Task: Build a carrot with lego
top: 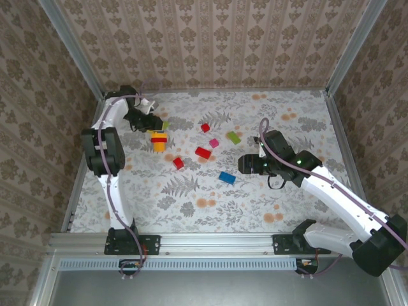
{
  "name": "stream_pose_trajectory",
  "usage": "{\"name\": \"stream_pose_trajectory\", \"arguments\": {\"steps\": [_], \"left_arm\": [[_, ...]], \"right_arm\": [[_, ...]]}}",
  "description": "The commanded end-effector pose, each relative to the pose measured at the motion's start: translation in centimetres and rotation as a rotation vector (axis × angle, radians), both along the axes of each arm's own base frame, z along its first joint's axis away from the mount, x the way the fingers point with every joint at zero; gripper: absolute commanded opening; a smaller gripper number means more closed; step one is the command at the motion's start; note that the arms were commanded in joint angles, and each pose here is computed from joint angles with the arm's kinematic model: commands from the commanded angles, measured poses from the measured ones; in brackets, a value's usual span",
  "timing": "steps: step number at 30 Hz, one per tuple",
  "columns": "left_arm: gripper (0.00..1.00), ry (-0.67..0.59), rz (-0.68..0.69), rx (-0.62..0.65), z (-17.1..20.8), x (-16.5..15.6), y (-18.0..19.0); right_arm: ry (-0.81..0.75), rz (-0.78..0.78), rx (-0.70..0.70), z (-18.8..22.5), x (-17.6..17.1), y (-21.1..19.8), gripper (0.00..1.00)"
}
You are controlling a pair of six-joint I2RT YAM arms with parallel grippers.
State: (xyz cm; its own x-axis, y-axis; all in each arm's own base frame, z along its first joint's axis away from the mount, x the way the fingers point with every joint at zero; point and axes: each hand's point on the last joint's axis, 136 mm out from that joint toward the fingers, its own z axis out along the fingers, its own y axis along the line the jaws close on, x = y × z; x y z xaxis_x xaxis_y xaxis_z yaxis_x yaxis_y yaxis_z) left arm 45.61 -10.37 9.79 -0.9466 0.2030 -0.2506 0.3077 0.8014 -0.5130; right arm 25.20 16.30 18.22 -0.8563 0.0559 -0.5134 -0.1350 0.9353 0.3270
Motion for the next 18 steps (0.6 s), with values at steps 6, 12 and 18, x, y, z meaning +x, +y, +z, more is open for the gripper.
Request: {"name": "stream_pose_trajectory", "arguments": {"steps": [6, 12, 18], "left_arm": [[0.38, 0.044, 0.009, 0.020, -0.8, 0.6, 1.3], [0.47, 0.053, 0.022, 0.002, -1.8, 1.2, 1.6], [0.53, 0.044, 0.030, -0.029, -2.1, 1.9, 1.4]], "right_arm": [[-0.005, 0.011, 0.004, -0.5, -0.3, -0.1, 0.77], [0.003, 0.007, 0.001, -0.9, -0.4, -0.2, 0.76], [0.007, 0.005, 0.000, -1.2, -0.5, -0.3, 0.76]]}}
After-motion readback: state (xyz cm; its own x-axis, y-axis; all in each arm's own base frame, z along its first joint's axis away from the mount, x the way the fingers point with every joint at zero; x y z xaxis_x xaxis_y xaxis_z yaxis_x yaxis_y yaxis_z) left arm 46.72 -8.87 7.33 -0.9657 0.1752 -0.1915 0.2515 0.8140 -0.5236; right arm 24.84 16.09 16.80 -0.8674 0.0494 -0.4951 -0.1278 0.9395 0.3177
